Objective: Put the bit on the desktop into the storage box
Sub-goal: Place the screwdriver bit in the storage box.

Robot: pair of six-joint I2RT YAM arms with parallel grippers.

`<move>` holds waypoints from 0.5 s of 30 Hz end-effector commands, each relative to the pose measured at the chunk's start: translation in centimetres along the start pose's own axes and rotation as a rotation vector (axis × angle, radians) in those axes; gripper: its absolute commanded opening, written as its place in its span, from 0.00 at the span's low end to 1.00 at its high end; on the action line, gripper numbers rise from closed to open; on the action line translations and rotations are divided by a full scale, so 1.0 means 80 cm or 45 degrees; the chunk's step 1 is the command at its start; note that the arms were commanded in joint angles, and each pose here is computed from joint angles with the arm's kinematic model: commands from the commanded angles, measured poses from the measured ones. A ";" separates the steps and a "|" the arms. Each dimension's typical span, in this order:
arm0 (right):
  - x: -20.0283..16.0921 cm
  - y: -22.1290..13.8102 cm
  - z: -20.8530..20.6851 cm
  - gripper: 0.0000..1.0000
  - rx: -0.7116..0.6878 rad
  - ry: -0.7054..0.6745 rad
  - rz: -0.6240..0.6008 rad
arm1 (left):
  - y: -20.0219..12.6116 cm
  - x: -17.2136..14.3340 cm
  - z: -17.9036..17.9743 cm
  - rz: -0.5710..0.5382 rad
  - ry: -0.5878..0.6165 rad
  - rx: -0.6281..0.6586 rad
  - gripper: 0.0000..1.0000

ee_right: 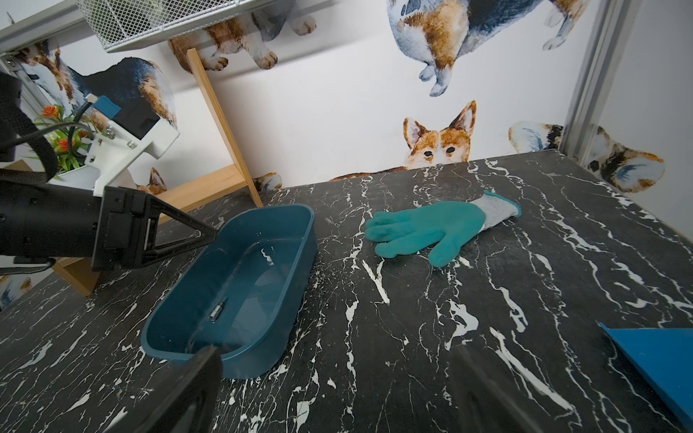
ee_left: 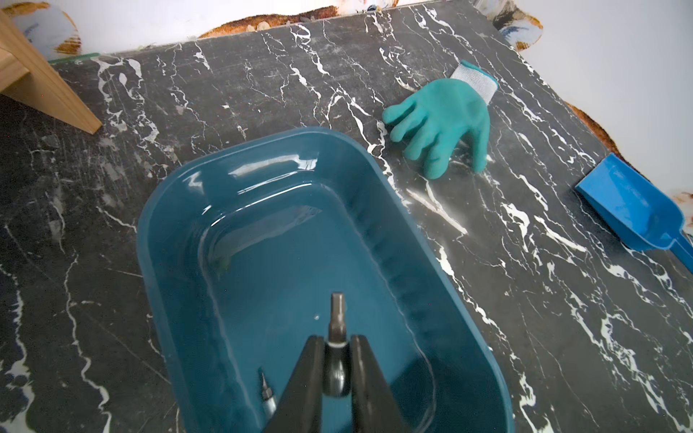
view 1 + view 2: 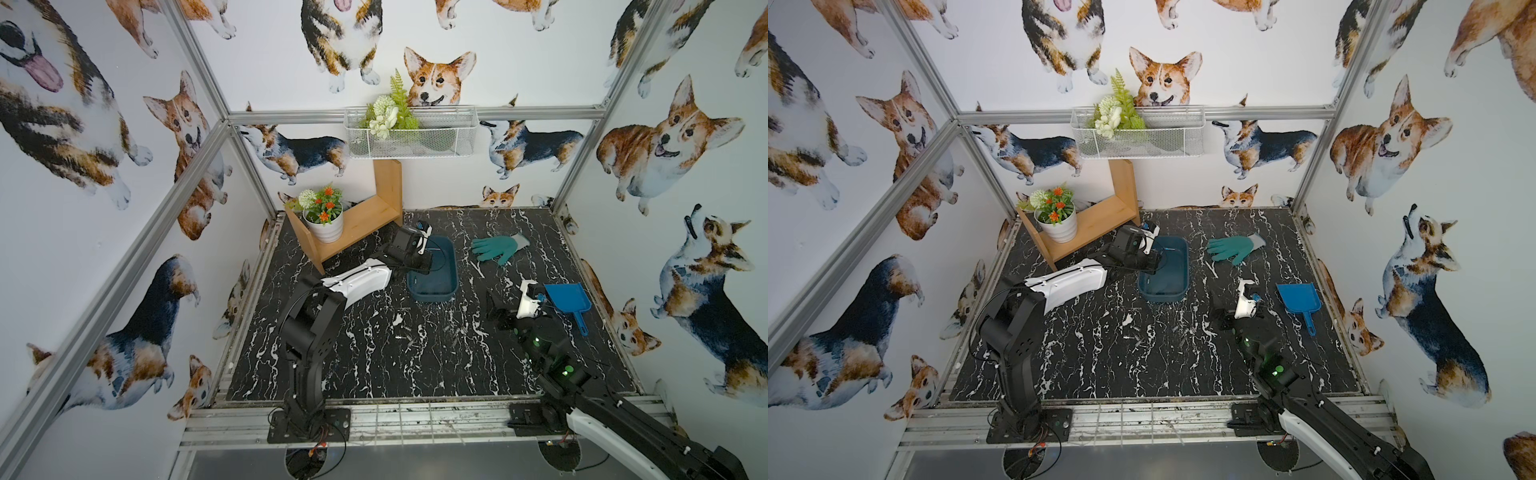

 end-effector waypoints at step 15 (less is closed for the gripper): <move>-0.033 0.015 0.027 0.96 0.056 0.121 0.298 | -0.143 0.010 0.026 -0.298 -0.161 0.111 0.97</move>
Point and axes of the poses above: each gripper's point midway between its finger pads, its own y axis out along the fingers, its own z axis along the line the jaws close on, x = y × z, the point moved 1 cm from there along -y, back along the fingers, and after that the axes turned 7 degrees about y, right-handed, at the moved point
